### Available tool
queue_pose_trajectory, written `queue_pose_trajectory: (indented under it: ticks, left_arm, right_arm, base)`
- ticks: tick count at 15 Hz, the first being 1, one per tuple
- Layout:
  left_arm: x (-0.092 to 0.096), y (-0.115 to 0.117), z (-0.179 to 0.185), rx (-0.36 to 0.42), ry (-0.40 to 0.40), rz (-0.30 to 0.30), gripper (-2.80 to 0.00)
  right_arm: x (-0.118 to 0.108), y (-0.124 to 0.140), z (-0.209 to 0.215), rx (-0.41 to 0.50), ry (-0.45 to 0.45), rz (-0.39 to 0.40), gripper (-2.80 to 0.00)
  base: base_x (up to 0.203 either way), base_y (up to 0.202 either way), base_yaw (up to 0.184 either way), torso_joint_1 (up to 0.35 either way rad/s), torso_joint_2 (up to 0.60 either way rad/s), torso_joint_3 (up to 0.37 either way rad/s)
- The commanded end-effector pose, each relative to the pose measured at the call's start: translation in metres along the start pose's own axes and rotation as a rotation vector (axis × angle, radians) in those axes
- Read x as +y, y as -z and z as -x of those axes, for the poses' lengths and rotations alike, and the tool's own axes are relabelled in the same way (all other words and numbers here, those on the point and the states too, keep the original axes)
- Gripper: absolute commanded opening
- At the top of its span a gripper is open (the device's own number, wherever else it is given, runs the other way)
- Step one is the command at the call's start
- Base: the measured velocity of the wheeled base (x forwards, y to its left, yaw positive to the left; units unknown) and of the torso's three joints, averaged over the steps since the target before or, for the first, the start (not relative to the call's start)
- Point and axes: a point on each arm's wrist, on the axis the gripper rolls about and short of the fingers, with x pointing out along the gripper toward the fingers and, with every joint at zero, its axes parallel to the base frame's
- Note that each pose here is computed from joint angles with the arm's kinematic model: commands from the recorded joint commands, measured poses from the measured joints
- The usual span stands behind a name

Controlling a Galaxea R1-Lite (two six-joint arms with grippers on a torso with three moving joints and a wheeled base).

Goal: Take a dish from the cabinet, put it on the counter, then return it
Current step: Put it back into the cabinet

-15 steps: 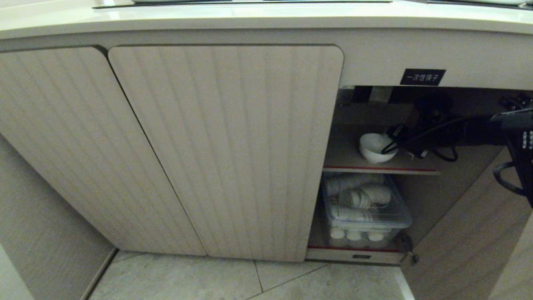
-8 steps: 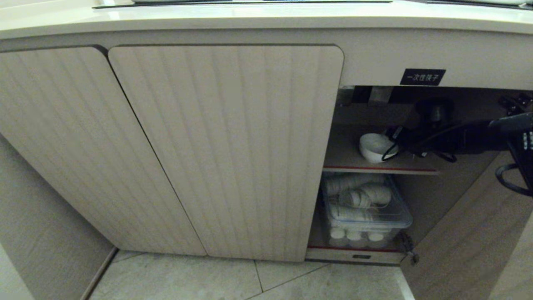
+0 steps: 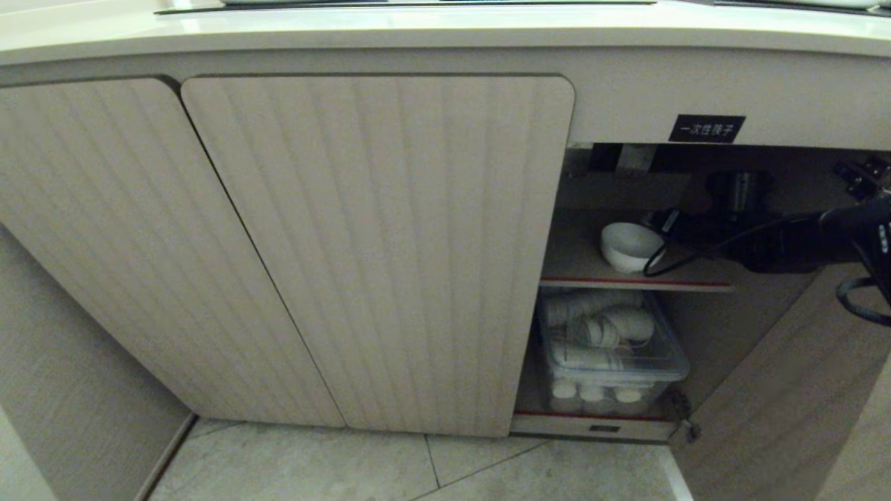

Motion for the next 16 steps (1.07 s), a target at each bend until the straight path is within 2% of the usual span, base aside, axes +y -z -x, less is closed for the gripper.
queue_pose_trajectory:
  ticks: [1, 2, 3, 11, 16]
  left_arm:
    - [0.000, 0.000, 0.000, -0.001, -0.001, 0.000, -2.80]
    - [0.000, 0.000, 0.000, -0.001, -0.001, 0.000, -2.80]
    - [0.000, 0.000, 0.000, 0.000, -0.001, 0.000, -2.80]
    - [0.000, 0.000, 0.000, 0.000, -0.001, 0.000, -2.80]
    - [0.000, 0.000, 0.000, 0.000, 0.000, 0.000, -2.80]
  right_arm:
    - [-0.002, 0.001, 0.001, -0.002, 0.003, 0.006, 0.00]
    - [-0.003, 0.002, 0.001, -0.013, -0.002, 0.016, 0.00]
    - [-0.004, 0.003, 0.003, -0.022, -0.004, 0.025, -2.80]
    - [-0.012, 0.014, 0.023, -0.054, -0.016, 0.063, -2.80]
    - [-0.014, 0.019, 0.046, -0.099, -0.073, 0.099, -2.80]
  base:
    - [0.000, 0.000, 0.000, 0.000, 0.00, 0.000]
    - [0.000, 0.000, 0.000, 0.000, 0.00, 0.000]
    - [0.000, 0.000, 0.000, 0.000, 0.00, 0.000]
    - [0.000, 0.000, 0.000, 0.000, 0.00, 0.000]
    - [0.000, 0.000, 0.000, 0.000, 0.00, 0.000]
